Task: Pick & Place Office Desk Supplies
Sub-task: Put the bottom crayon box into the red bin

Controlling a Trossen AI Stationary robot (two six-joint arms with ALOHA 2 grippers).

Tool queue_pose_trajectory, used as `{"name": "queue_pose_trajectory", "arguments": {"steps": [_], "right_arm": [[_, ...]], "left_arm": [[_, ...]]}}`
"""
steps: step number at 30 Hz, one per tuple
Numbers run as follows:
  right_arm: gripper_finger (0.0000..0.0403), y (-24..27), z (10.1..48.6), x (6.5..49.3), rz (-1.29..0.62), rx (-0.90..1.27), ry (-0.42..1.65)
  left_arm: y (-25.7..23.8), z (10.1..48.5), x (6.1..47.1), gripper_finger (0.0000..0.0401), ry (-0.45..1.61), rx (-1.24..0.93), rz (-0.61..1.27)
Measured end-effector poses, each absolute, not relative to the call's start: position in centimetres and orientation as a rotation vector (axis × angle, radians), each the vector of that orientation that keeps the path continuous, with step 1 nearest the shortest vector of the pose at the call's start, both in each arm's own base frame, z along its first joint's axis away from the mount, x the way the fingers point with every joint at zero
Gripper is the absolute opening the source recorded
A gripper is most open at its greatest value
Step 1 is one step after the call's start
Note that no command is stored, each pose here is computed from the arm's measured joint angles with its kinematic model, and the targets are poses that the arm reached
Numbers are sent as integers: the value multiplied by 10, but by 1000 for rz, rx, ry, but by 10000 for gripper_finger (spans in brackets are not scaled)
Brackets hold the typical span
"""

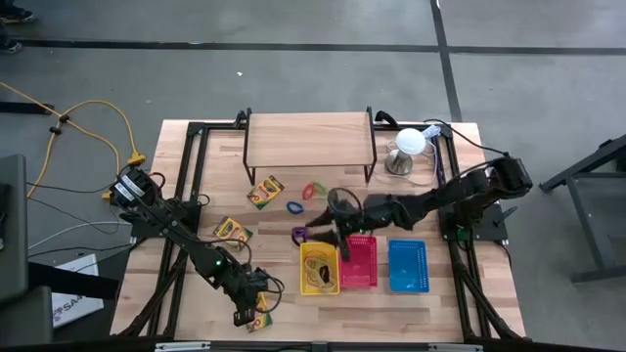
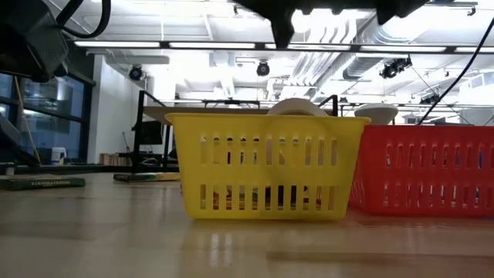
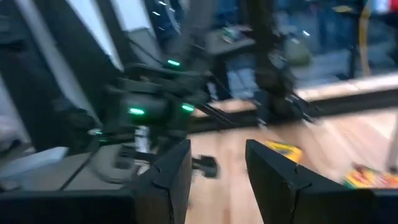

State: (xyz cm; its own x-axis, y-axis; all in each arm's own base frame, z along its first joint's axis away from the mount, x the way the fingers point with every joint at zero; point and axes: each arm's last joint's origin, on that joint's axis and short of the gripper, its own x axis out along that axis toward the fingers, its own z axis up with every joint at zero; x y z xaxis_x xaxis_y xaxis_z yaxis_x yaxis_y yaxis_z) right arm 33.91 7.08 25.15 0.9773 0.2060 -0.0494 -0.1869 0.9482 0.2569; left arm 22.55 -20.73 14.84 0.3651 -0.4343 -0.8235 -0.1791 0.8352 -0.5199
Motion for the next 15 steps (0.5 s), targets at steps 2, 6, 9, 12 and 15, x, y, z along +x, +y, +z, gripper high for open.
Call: {"name": "queue_pose_trajectory", "arguments": {"steps": [2,6,9,12,15], "right_arm": [[140,86,254,336,247,253,57],[140,113,255,328,333,253,53],[140,131,255,321,387,252,60],[140,148,255,313,434,251,66],[140,160,256,307,424,253,61]], "left_arm": [[-207,148,226,0,1205,-595,-177],[-207,148,226,0,1205,-595,-177],[-207,148,226,0,1205,-595,-177],[-207,148,226,0,1205,-595,-177],[-207,148,226,0,1205,-595,-177]]}}
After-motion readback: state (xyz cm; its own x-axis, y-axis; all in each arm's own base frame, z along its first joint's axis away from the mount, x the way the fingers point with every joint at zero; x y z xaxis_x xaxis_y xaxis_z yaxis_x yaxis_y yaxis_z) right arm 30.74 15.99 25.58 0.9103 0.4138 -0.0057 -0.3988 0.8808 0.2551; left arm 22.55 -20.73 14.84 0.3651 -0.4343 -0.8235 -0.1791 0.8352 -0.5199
